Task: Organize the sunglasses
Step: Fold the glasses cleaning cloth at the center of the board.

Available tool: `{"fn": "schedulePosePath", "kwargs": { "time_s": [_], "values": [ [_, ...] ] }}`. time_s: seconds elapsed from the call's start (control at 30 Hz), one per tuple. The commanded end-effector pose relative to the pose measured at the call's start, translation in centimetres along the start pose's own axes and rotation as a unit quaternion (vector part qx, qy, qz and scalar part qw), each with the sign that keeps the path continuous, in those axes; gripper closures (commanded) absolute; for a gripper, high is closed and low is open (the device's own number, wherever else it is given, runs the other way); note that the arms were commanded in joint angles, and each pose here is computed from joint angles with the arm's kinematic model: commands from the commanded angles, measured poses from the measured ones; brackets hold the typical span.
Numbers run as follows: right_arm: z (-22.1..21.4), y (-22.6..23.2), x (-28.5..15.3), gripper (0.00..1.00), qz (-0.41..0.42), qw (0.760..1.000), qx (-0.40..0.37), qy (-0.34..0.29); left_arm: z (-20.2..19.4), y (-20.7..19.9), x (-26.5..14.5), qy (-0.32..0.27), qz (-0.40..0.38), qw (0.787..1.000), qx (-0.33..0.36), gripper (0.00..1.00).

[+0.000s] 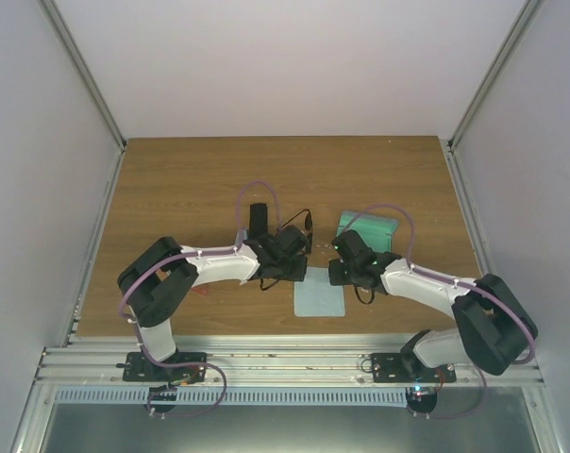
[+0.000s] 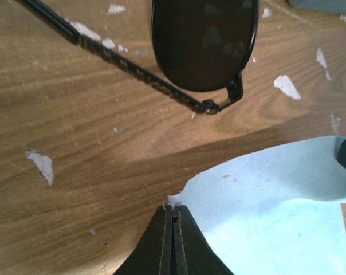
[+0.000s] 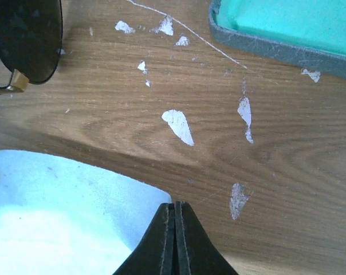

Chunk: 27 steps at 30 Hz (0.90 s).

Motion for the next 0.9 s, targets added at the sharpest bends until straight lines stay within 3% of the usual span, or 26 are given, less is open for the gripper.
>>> {"fn": "schedulePosePath", "kwargs": {
  "time_s": [0.0,0.4,0.87],
  "values": [
    [1.0,0.5,-0.8,1.0,0.01,1.0,0.008,-0.022,1.4,-0.1,-1.6,-0.035,-0.005,0.999,0.012,1.0],
    [-0.7,1.4,-1.1,0.99,0.059,0.998,0.009,-0.01,-0.6,-0.7,-1.9,-0.005,-0.058,0.998,0.035,1.0],
    [-2.3,0.3,-1.5,0.99,0.036,0.999,0.028,0.015,-2.1,-0.7,-2.9,0.006,-0.093,0.994,0.053,1.0]
  ]
}}
Point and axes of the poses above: each gripper's point midway between its finger pads, its own x axis out along the fingers, its own y axis along the line the jaws close on, z = x × y, the point moved 2 cm from there along -x, back along the fingers, and after that the axes turned 6 degrees about -x, right-handed, at the moved point
